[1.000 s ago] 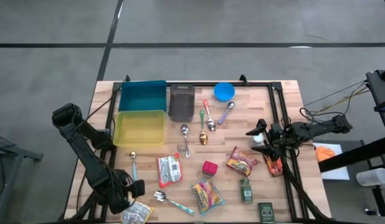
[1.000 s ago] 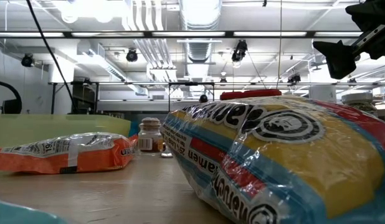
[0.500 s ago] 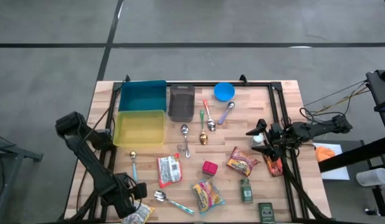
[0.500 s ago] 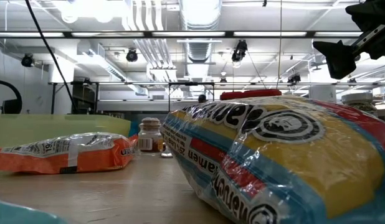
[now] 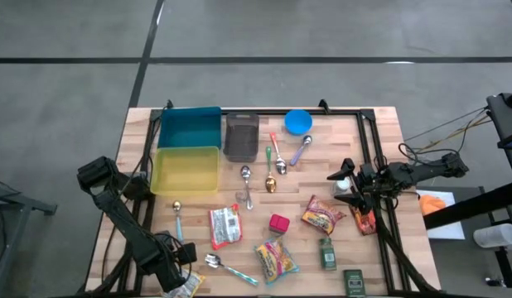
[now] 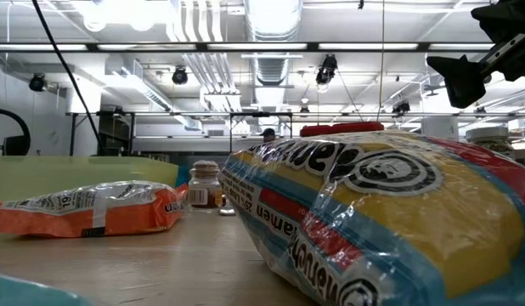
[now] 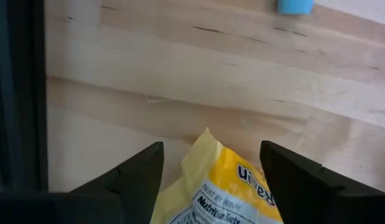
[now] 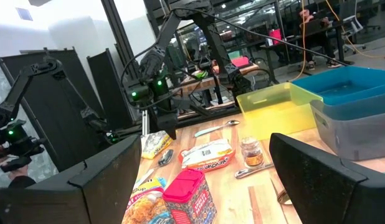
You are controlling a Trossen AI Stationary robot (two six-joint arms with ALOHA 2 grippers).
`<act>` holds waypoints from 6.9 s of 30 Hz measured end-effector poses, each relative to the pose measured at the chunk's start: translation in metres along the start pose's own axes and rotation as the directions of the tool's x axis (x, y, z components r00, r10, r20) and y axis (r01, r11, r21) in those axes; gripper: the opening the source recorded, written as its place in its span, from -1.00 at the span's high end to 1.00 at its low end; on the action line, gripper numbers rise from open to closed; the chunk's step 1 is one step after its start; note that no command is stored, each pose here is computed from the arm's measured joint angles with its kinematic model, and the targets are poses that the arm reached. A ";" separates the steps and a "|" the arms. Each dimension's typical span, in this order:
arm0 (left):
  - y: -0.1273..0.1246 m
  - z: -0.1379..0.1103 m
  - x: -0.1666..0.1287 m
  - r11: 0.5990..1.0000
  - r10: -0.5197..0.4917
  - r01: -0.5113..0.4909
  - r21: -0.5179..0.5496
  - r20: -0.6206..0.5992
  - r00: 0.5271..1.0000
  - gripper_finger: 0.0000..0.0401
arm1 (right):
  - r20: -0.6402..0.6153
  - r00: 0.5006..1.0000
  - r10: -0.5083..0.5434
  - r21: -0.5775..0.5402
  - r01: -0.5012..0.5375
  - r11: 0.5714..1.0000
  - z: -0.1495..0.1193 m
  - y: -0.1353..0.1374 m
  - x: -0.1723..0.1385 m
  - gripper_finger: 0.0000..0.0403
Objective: Pick & Place Food Item
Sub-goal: Put the yellow noodle pack into the yellow bin
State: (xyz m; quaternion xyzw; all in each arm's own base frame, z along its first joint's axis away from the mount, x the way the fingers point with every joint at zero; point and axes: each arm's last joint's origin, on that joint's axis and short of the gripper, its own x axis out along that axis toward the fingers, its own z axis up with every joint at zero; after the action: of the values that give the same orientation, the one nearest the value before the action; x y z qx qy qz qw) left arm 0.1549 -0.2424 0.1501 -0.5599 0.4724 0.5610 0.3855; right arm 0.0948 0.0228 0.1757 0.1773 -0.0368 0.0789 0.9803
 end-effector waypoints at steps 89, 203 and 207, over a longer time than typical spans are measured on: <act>-0.005 0.028 -0.056 0.768 -0.618 0.537 0.349 0.184 0.764 1.00 | 0.000 1.000 0.000 0.000 0.000 1.000 0.000 0.000 0.000 -0.74; -0.049 0.218 -0.015 0.771 -0.567 0.432 0.469 0.814 0.128 0.96 | 0.000 1.000 0.000 0.000 0.000 1.000 0.000 0.000 0.000 -0.74; -0.049 0.218 -0.013 0.768 -0.569 0.437 0.469 0.812 0.129 0.82 | 0.000 1.000 0.000 0.000 0.000 1.000 0.000 0.000 0.000 -0.74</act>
State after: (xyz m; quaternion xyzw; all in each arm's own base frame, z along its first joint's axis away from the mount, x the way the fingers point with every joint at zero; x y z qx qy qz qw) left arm 0.1450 -0.0186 0.1424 -0.2372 -0.0205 0.5813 0.7780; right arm 0.0948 0.0228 0.1757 0.1773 -0.0368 0.0789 0.9803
